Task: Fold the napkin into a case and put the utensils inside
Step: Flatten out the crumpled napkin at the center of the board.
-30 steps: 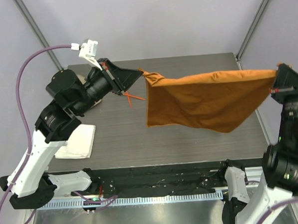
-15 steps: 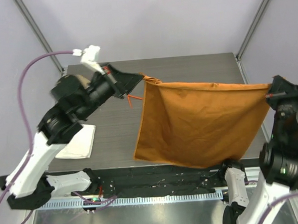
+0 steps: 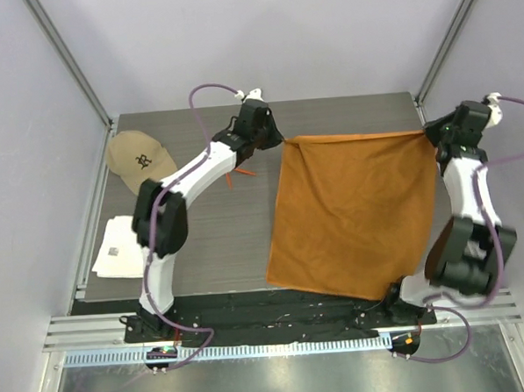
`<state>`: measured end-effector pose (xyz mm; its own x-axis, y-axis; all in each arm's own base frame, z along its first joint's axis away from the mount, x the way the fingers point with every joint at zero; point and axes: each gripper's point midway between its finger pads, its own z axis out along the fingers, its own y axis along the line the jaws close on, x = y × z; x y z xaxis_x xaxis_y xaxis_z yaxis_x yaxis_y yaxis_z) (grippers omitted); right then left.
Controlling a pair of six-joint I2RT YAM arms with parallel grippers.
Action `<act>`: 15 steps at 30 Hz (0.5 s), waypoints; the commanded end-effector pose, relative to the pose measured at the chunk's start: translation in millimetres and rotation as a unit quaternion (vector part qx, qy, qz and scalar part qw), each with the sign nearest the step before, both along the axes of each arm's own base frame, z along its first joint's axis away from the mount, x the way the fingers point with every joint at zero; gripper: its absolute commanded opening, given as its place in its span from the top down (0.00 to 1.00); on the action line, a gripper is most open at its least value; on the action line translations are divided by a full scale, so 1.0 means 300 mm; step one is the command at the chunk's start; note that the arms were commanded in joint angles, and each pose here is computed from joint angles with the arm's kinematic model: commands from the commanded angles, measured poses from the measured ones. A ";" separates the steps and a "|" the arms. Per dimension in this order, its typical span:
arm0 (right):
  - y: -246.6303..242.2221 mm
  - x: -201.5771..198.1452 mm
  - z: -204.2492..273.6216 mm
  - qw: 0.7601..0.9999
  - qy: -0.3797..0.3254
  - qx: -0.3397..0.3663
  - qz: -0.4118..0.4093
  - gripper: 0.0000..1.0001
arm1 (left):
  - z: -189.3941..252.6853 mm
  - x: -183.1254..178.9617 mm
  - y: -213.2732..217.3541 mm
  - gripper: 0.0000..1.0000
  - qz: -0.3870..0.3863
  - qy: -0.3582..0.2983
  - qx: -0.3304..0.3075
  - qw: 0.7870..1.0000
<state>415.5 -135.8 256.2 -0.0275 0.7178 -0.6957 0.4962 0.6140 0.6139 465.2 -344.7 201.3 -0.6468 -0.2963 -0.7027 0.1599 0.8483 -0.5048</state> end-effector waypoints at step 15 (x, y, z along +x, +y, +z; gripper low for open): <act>0.090 0.325 -0.206 0.981 0.099 -0.063 0.157 0.33 | 0.010 0.218 -0.026 0.31 -0.035 -0.087 -0.043 0.995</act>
<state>526.4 -132.0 159.3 -0.3379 0.6571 -0.6739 0.4484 0.7419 0.4986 554.8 -338.3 142.5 -0.5924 -0.2874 -0.7527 0.1715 0.8679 -0.4663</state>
